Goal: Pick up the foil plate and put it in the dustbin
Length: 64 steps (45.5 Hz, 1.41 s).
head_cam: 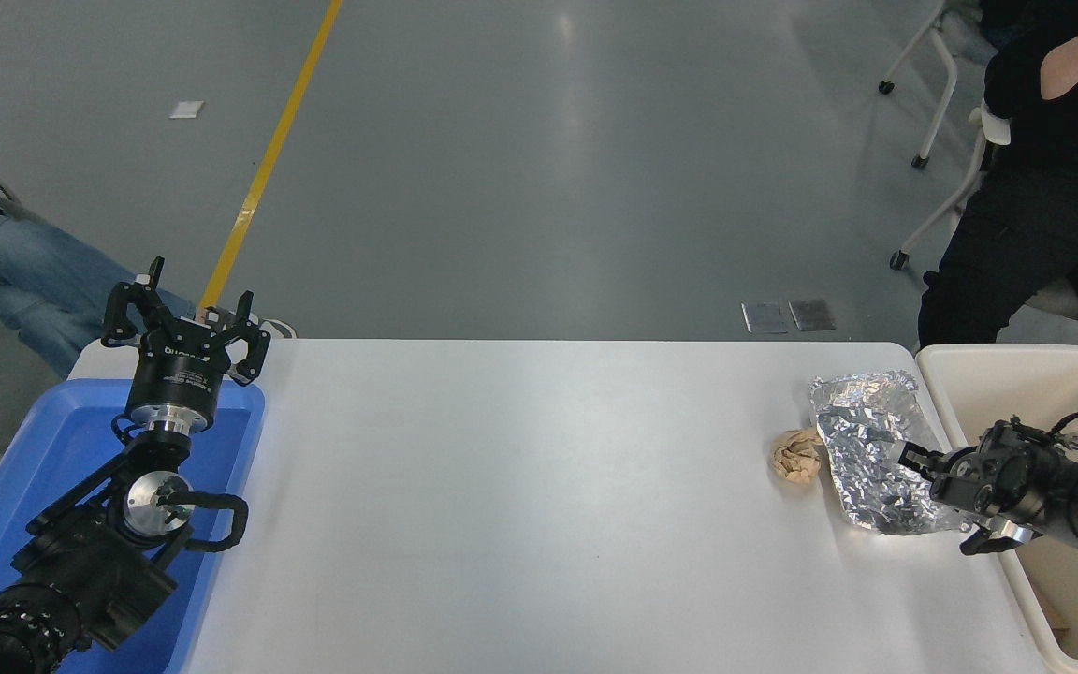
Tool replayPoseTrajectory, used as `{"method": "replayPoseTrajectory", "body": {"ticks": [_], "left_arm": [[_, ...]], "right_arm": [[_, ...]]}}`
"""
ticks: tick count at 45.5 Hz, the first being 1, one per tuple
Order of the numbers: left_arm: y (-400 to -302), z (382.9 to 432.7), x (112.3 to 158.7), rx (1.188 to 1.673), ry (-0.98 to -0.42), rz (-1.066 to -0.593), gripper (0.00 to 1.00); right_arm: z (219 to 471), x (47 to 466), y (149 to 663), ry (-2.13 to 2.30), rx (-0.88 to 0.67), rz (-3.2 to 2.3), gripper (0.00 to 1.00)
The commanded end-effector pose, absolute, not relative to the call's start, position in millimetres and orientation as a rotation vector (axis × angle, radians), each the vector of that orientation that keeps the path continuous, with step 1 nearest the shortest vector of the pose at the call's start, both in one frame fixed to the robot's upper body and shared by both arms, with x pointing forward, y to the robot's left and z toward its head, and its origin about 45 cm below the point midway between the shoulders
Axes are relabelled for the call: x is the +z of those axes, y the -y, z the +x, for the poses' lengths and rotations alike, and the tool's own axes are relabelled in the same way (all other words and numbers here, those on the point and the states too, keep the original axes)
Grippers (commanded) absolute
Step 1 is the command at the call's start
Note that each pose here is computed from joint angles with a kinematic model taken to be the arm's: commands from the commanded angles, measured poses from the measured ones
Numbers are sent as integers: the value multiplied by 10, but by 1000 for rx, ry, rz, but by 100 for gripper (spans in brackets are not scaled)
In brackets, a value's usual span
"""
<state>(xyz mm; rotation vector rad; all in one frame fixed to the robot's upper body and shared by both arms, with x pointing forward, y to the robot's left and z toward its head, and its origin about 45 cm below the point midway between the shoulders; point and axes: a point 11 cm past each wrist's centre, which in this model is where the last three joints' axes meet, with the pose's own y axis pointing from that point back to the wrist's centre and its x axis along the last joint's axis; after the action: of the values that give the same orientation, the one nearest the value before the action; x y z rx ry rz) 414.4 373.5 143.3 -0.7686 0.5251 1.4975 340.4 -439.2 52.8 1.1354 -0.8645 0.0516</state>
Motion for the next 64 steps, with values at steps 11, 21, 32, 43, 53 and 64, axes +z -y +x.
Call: {"method": "replayPoseTrajectory", "body": {"ticks": [11,21,32,43,53,64], "left_arm": [[-3734,4144,1432,1497,-525,-768,99],[-3736,4144,1434,1498,-525,-769,99],[-3734,4144,1432,1497,-525,-768,99],[-3736,4144,1434,1498,-525,-769,99],[-3736,4144,1434,1498,-525,-769,99],[-3736,4144,1434,1498,-525,-769,99]], "right_arm": [[3324,447,4409,843,107,1113,33],[3386,495,4379,838,126,1119,28],[3433,498,4305,852,133,1165,11],[3520,577,4297,870,133,1196,0],[3675,877,4486,917,133,1180,0],[4067,1707,4806,1045,152,1165,0]]}}
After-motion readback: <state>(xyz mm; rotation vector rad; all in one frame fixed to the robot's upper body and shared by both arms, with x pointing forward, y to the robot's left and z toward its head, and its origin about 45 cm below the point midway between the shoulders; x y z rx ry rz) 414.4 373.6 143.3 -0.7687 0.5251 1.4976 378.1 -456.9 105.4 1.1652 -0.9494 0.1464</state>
